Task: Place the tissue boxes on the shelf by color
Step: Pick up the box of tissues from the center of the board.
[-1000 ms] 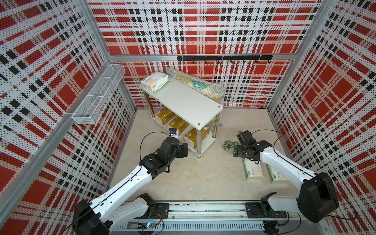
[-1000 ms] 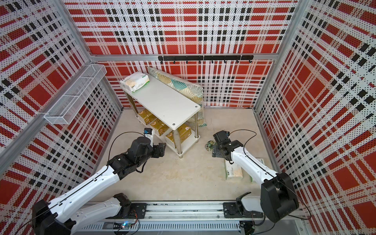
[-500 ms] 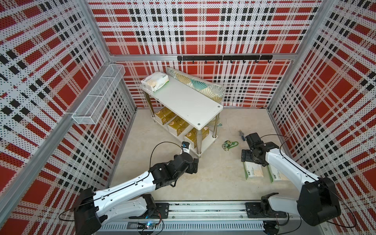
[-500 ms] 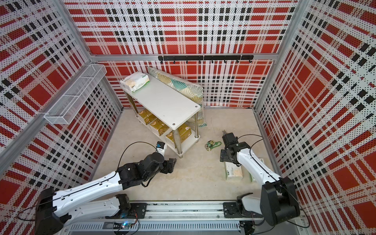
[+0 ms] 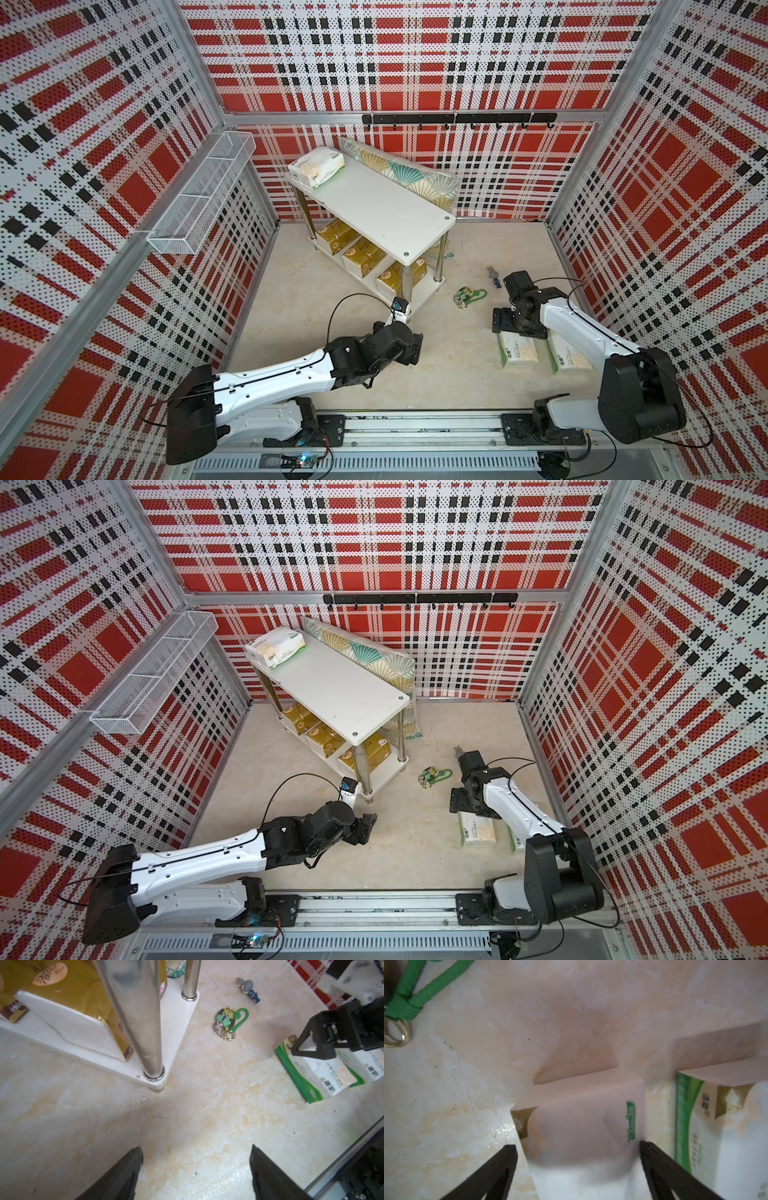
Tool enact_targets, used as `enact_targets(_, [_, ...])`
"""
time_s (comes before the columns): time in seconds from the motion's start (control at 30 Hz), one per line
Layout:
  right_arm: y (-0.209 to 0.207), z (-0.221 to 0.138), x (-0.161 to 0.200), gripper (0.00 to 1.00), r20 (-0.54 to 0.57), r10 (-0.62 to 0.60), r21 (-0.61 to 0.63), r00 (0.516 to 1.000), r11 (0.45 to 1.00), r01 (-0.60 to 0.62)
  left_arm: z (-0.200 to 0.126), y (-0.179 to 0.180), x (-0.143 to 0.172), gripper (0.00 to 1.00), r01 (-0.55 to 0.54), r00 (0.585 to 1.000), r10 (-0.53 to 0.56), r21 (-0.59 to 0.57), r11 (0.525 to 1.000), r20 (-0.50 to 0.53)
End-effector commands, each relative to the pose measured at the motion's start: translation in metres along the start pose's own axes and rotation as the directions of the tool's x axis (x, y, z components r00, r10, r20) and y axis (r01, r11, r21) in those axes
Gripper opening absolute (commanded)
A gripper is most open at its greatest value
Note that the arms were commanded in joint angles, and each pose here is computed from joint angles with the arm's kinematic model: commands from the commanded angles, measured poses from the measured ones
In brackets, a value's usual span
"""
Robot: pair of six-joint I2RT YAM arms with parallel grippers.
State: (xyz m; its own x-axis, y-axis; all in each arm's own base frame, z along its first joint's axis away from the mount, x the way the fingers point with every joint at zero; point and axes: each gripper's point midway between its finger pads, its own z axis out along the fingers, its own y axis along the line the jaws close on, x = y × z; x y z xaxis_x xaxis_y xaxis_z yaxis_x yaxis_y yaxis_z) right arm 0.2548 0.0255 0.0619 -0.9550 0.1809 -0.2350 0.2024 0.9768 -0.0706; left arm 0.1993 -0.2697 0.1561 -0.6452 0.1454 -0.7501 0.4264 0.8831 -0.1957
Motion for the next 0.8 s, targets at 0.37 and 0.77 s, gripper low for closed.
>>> enact_targets(0.37, [-0.004,-0.006,-0.006,1.0,0.027,0.018,0.008,0.999,1.0,-0.018,-0.002,-0.025,-0.019,0.85,-0.032,0.998,0.028,0.067,0.997,0.06])
enact_targets(0.77, [-0.018,-0.006,-0.01,1.0,0.036,0.064,0.042,0.997,0.997,-0.066,0.0,-0.03,-0.021,0.85,-0.063,0.996,0.057,0.085,0.994,0.069])
